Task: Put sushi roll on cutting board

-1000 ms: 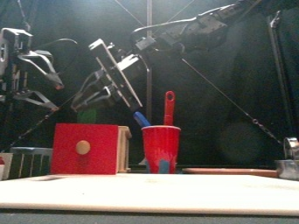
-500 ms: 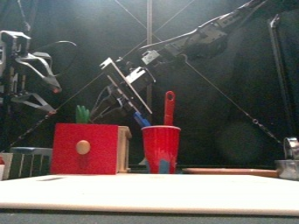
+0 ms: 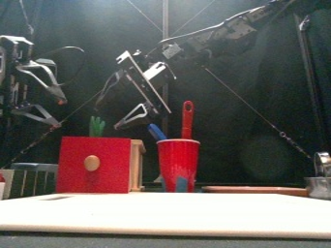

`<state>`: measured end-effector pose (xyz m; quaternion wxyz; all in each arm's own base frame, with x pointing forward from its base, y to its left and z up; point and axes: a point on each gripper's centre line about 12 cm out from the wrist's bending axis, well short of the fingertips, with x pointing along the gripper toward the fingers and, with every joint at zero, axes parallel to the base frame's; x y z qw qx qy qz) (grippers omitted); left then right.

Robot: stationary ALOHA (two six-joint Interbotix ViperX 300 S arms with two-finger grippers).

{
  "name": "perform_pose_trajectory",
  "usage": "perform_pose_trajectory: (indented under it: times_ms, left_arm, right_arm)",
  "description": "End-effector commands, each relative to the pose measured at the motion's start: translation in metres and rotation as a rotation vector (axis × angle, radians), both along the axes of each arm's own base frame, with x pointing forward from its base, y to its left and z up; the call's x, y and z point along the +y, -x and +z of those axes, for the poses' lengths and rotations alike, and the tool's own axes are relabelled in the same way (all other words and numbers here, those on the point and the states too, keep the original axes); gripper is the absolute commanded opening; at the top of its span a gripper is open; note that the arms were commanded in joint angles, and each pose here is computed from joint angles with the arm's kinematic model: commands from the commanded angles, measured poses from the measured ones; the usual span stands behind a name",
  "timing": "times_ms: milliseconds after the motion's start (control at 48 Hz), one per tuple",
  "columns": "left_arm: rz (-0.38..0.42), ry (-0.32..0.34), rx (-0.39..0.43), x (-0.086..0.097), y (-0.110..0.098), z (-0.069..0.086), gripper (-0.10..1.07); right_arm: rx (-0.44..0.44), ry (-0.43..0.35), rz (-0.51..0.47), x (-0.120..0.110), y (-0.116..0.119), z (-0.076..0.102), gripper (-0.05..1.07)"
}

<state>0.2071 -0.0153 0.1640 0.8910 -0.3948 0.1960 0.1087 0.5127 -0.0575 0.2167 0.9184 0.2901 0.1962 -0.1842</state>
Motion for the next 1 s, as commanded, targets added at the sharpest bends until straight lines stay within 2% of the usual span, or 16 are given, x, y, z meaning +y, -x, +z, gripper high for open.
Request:
perform_pose_trajectory:
  times_ms: [0, 125, 312, 396, 542, 646, 792, 979]
  left_arm:
    - [0.002, -0.007, -0.017, 0.000, -0.003, 0.005, 0.85]
    - [0.005, -0.007, -0.017, 0.001, -0.003, 0.005, 0.85]
    - [0.003, -0.007, -0.017, 0.001, -0.003, 0.005, 0.85]
    - [0.004, -0.005, -0.017, 0.001, -0.003, 0.005, 0.85]
    - [0.002, -0.009, -0.014, 0.001, -0.003, 0.004, 0.85]
    - [0.002, -0.009, -0.012, 0.001, -0.002, 0.003, 0.85]
    - [0.002, -0.010, -0.008, 0.001, -0.001, 0.001, 0.85]
    - [0.002, -0.011, -0.003, 0.001, 0.000, 0.000, 0.85]
  right_arm:
    - [-0.051, 0.007, 0.011, 0.004, -0.004, 0.022, 1.02]
    - [-0.029, -0.006, 0.004, 0.004, -0.010, 0.009, 1.02]
    - [-0.017, -0.011, 0.001, 0.003, -0.016, -0.001, 0.99]
    - [-0.015, -0.022, -0.007, 0.001, -0.016, -0.003, 0.89]
    - [-0.014, -0.036, -0.017, 0.000, -0.015, -0.004, 0.62]
    - [-0.015, -0.050, -0.023, 0.000, -0.015, -0.004, 0.61]
    - [-0.036, -0.050, -0.019, 0.000, -0.015, 0.006, 0.61]
    - [-0.091, -0.066, 0.001, 0.006, -0.012, 0.029, 0.61]
